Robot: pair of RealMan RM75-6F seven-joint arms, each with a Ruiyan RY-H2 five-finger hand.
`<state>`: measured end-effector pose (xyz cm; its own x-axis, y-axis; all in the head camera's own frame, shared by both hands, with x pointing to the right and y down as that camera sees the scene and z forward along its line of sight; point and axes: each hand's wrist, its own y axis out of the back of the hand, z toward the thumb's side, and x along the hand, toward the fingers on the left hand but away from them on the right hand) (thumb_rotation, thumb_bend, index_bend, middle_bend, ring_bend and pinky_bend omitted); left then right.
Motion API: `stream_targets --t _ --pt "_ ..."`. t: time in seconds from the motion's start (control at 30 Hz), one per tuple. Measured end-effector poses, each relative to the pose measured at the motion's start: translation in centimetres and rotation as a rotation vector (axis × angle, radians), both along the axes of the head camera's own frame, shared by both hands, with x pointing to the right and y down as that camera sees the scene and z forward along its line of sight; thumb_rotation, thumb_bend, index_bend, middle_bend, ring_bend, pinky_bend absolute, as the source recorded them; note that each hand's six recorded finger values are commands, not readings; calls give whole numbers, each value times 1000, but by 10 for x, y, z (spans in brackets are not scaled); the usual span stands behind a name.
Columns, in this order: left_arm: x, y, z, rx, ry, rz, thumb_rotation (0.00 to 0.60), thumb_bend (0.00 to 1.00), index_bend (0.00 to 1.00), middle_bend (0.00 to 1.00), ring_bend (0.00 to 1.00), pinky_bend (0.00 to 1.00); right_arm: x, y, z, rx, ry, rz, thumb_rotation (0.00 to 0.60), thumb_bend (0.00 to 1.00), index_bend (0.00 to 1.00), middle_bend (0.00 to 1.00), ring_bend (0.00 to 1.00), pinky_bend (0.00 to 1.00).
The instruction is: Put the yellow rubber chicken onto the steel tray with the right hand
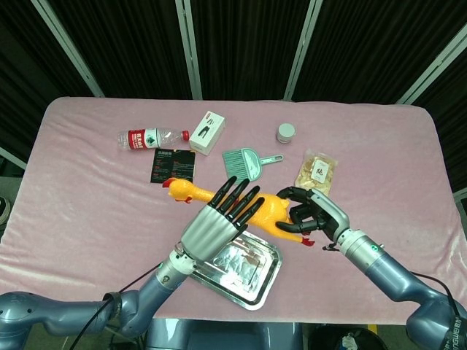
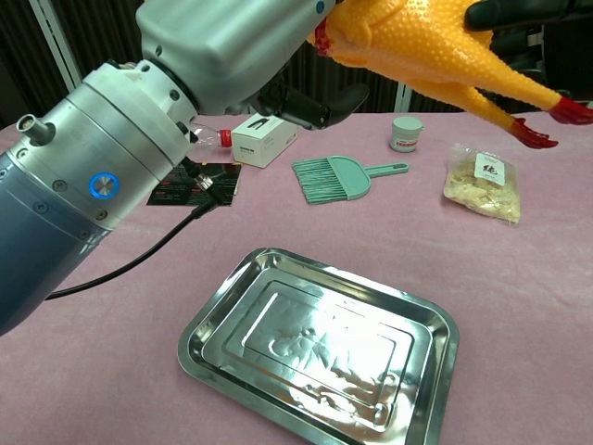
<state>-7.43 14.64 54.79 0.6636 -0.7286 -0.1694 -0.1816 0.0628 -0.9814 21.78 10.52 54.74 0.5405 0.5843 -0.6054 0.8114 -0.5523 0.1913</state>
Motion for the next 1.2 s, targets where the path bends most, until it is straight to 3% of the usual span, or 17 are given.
stream_targets --t 0.23,0.4,0.77,1.0,1.07,1.2 --pt "1 -1 -3 -1 9 -6 600 336 364 194 74 164 -1 2 -2 4 -5 -7 600 598 1000 797 792 881" --pt "3 0 -7 17 41 -6 600 376 645 304 113 185 0 4 -2 6 -2 -10 600 598 1000 796 792 881" --pt "5 1 -12 45 110 -9 600 469 865 453 184 205 1 5 -1 6 -6 -7 600 598 1000 797 792 881" --pt "6 0 -11 46 112 -19 600 464 864 456 188 205 1 4 -1 4 -10 -4 600 598 1000 797 792 881" --pt "5 0 -12 45 114 -19 600 444 794 423 187 205 1 4 -1 5 -11 -3 600 599 1000 797 793 881" --pt "3 1 -12 49 109 -12 600 408 556 319 163 205 2 2 -2 8 -13 2 600 599 1000 797 792 881"
